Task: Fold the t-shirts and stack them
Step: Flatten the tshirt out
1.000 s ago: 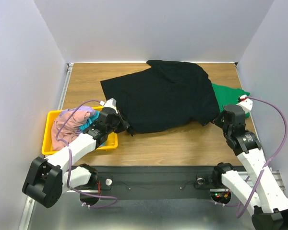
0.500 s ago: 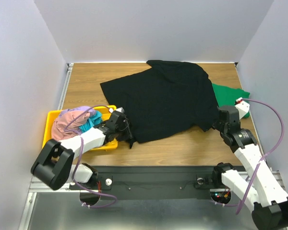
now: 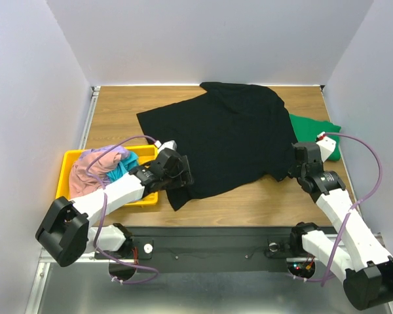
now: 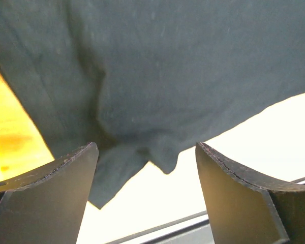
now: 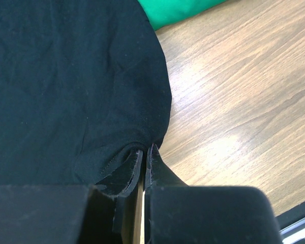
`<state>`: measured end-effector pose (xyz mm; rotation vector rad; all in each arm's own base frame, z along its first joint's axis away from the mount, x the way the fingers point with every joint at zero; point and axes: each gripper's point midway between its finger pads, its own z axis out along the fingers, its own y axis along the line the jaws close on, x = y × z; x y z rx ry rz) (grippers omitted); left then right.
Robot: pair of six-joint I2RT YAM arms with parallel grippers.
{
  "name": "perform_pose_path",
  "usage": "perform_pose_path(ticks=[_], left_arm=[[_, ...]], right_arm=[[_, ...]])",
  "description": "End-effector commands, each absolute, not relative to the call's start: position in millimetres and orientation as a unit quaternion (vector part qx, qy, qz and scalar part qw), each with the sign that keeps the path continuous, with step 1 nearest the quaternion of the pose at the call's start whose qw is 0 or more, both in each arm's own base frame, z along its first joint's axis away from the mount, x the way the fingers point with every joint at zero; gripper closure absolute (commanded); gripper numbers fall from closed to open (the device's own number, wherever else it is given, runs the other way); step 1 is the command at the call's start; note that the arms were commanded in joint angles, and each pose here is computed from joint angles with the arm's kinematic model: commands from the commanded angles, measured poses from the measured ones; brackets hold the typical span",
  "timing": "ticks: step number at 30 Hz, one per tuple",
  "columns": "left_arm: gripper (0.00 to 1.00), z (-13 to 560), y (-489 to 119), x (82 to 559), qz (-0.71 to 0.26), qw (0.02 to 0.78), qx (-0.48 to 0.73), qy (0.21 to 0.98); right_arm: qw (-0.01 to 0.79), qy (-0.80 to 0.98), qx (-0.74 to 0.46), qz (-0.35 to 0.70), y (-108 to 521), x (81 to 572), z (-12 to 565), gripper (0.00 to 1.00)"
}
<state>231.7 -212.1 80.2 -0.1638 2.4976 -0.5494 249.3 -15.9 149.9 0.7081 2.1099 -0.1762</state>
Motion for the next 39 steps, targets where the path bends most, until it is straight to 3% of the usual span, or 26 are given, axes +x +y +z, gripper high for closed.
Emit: perform_pose_path(ticks=[1,8,10,25,31,34,39], left_arm=[[0.11,82.0,-200.3,213.5,-0.174,0.273,-0.073,0.943],[0.12,52.3,-188.3,170.8,-0.147,0.216,-0.099,0.96],[0.17,43.6,-188.2,161.9,-0.15,0.204,-0.102,0.962],[0.32,2.9,-174.5,148.9,-0.071,0.155,-0.093,0.981],[0.49,-8.8,-158.9,138.9,-0.007,0.144,-0.075,0.987],[0.5,-17.4,-163.8,128.3,0.005,0.129,-0.041,0.991],[0.69,-21.5,-161.8,123.7,0.036,0.124,-0.024,0.991]], right_arm=[[0.464,0.833,0.295,-0.068,-19.5,254.6,169.2,0.99],[0.461,0.834,0.295,-0.069,-19.4,255.0,167.9,1.0],[0.46,0.835,0.294,-0.069,-18.9,255.2,166.6,1.0],[0.458,0.837,0.293,-0.069,-17.9,257.4,164.1,1.0],[0.457,0.837,0.293,-0.07,-18.2,256.8,163.7,1.0],[0.461,0.834,0.294,-0.071,-19.1,257.6,165.6,1.0],[0.46,0.834,0.295,-0.07,-18.8,257.2,164.7,1.0]])
